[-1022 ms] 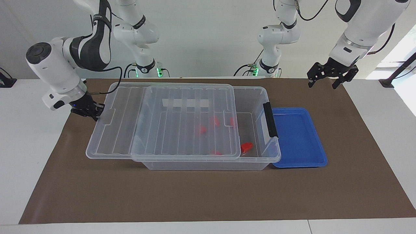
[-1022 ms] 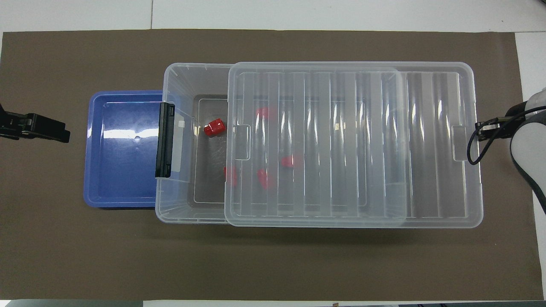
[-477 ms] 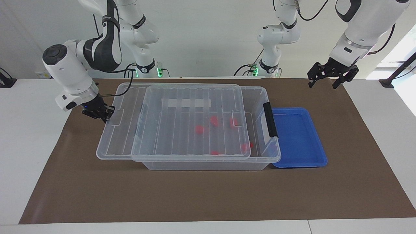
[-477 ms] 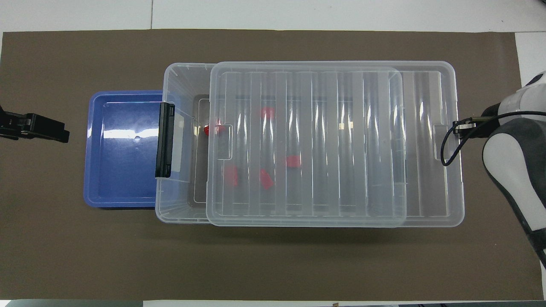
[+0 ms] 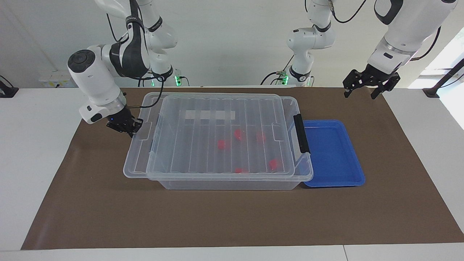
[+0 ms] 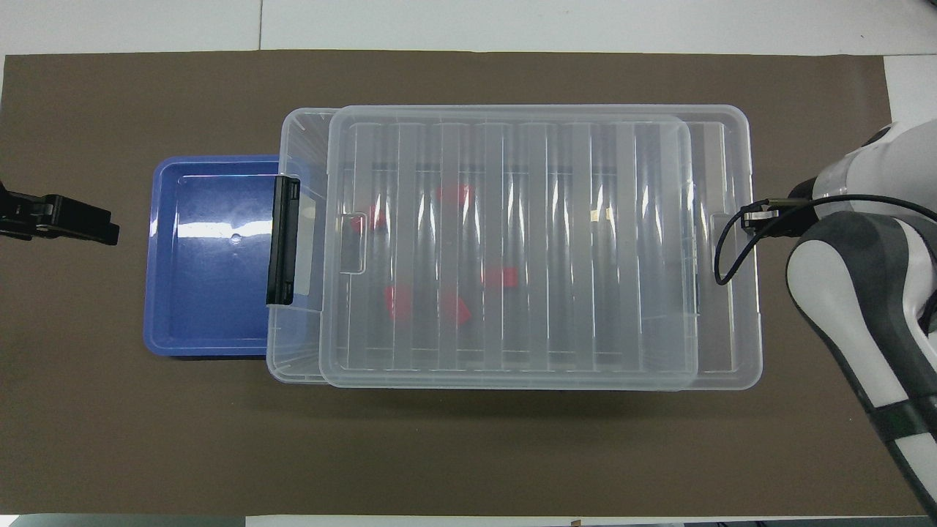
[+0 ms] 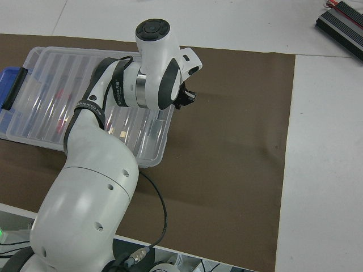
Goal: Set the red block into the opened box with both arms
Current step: 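Slide the lid with the right gripper toward the left gripper to close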
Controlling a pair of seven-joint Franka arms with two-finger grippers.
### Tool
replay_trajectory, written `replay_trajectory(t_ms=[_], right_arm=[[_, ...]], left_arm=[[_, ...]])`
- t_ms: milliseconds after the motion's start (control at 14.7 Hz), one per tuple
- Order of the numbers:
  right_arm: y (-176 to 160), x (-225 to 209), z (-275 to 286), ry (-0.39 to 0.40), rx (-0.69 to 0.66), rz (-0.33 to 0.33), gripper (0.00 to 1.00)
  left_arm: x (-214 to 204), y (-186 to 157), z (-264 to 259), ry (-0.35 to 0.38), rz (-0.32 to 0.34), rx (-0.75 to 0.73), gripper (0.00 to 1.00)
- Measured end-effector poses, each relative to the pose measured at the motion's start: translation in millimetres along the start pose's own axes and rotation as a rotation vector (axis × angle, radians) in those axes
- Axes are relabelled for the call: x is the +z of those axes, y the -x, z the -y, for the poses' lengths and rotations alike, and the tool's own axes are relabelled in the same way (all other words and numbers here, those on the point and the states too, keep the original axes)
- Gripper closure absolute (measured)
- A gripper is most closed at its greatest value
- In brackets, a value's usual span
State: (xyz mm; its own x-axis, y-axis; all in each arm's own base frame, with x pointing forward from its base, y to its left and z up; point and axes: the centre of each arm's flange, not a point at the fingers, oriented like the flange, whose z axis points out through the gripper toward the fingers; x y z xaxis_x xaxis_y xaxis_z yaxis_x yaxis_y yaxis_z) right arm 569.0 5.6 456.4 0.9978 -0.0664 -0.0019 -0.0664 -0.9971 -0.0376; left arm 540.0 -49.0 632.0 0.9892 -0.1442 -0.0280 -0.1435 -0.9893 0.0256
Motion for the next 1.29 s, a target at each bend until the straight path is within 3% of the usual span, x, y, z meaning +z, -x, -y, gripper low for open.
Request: replay_trajectory(t_ms=[1294], right_arm=[[5.7,0.3,39.9,-0.007,0.025,-0.031,0.99]], left_arm=[[0.0,0.0,0.0,0.0,0.0,0.0,0.0]])
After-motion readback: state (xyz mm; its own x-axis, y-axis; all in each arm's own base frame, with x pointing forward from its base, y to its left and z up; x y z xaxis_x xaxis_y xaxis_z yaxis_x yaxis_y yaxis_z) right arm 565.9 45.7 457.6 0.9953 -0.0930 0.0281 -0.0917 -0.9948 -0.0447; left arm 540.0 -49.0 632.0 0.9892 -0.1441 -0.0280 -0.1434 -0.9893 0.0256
